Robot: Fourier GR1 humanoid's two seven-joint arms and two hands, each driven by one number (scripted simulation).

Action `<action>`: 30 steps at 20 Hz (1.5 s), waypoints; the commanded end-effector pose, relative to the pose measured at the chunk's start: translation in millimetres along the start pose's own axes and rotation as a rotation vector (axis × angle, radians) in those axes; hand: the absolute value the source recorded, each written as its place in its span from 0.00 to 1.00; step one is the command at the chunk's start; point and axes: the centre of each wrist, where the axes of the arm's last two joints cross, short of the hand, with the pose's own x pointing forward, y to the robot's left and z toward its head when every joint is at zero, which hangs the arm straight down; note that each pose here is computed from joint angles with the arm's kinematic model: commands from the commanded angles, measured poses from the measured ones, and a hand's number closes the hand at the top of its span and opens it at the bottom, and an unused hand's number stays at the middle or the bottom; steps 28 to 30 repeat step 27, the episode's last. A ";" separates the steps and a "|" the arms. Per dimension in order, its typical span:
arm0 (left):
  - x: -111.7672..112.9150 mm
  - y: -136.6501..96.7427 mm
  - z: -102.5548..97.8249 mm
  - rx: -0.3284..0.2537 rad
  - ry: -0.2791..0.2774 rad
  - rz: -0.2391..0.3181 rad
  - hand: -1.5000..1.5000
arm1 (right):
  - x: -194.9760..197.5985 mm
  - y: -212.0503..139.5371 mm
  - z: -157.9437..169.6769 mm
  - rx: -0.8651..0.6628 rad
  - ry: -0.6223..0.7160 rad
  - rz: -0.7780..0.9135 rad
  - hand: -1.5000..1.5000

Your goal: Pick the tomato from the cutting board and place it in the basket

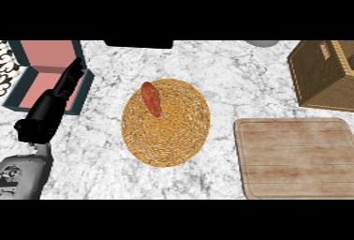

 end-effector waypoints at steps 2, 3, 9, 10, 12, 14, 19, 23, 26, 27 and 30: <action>4.4 -2.0 4.5 -0.014 0.018 0.007 0.50 | 3.4 -1.1 -7.3 0.111 -0.060 -0.048 0.00; -8.6 2.8 2.4 -0.003 0.002 0.005 0.50 | -3.8 6.8 -5.7 0.112 -0.086 -0.061 0.00; 5.0 -1.1 -5.2 -0.005 -0.012 0.009 0.50 | -1.1 7.6 -13.9 0.047 -0.121 -0.207 0.00; -4.3 -1.3 5.6 0.005 0.010 0.000 0.50 | -13.3 0.5 3.7 0.027 -0.137 -0.244 0.00; 5.0 2.0 -4.3 0.010 -0.004 0.002 0.50 | -6.7 4.3 -8.7 -0.034 -0.137 -0.404 0.00; 1.0 -3.9 -0.4 0.005 0.012 0.014 0.50 | -6.8 -5.9 -2.7 -0.079 -0.136 -0.521 0.00; 3.2 0.0 -4.4 -0.014 -0.002 -0.005 0.50 | -19.6 -15.5 18.6 -0.290 -0.014 -0.724 0.00; 0.7 -9.4 -1.2 -0.006 -0.015 -0.002 0.50 | -44.6 -13.7 50.8 -0.412 0.047 -0.805 0.00; 4.1 2.3 0.2 -0.005 -0.028 0.009 0.50 | -61.2 -2.2 66.6 -0.470 0.109 -0.837 0.00; 6.8 -4.0 -6.9 -0.002 -0.030 0.009 0.50 | -58.2 -7.8 66.8 -0.488 0.112 -0.850 0.00; 6.8 -4.0 -6.9 -0.002 -0.030 0.009 0.50 | -58.2 -7.8 66.8 -0.488 0.112 -0.850 0.00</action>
